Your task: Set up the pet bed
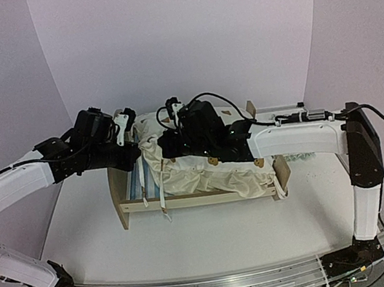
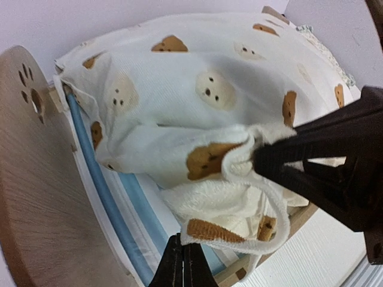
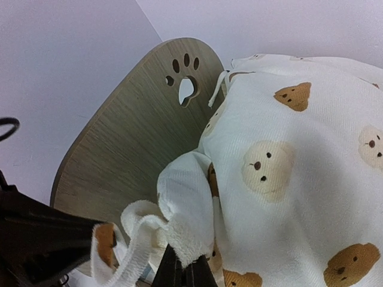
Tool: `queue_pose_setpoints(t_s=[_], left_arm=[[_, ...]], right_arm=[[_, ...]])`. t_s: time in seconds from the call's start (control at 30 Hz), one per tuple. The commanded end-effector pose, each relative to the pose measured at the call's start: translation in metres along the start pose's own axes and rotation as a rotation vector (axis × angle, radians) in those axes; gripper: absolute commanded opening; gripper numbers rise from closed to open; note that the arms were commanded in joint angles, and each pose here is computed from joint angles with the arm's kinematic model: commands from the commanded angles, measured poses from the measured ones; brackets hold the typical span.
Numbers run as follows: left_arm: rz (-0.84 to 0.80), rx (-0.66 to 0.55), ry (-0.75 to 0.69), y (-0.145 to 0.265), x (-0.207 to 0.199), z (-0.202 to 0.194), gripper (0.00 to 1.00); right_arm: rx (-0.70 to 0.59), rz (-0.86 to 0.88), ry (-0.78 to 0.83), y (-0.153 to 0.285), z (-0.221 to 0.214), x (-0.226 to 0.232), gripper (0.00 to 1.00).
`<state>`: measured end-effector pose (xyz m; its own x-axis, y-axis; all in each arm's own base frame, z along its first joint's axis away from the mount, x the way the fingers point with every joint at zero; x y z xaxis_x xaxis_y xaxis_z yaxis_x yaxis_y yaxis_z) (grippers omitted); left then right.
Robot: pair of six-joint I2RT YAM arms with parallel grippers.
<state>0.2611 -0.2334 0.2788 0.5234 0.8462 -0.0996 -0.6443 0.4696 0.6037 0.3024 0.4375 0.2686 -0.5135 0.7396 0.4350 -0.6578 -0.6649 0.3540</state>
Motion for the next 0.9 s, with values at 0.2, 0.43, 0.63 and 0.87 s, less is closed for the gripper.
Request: queue_pose_setpoints(t_s=[0.2, 0.43, 0.63, 0.87], left_arm=[[0.227, -0.121, -0.021, 0.034, 0.023, 0.034, 0.0], [0.27, -0.149, -0.038, 0.037, 0.028, 0.027, 0.0], [0.279, -0.083, -0.036, 0.03, 0.03, 0.014, 0.01], [0.287, -0.015, 0.003, 0.025, 0.034, -0.011, 0.07]], right_arm=[[-0.036, 0.075, -0.061, 0.012, 0.015, 0.009, 0.0], [0.021, 0.099, -0.096, 0.0, -0.002, 0.007, 0.0], [0.054, 0.107, -0.115, -0.007, -0.013, 0.005, 0.0], [0.1, 0.11, -0.145, -0.015, -0.03, 0.001, 0.0]])
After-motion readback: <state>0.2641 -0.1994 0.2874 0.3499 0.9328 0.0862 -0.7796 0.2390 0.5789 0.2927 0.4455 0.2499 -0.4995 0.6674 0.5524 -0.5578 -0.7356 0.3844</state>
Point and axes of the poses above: each gripper's point midway between its finger pads, its own y axis back along the fingers, its own x axis along the line the jaws close on, z = x × y, the point moved 7 cm from there along y, back along the fingers, and after that the axes turned 1 degree about y, right-handed, at the moved point
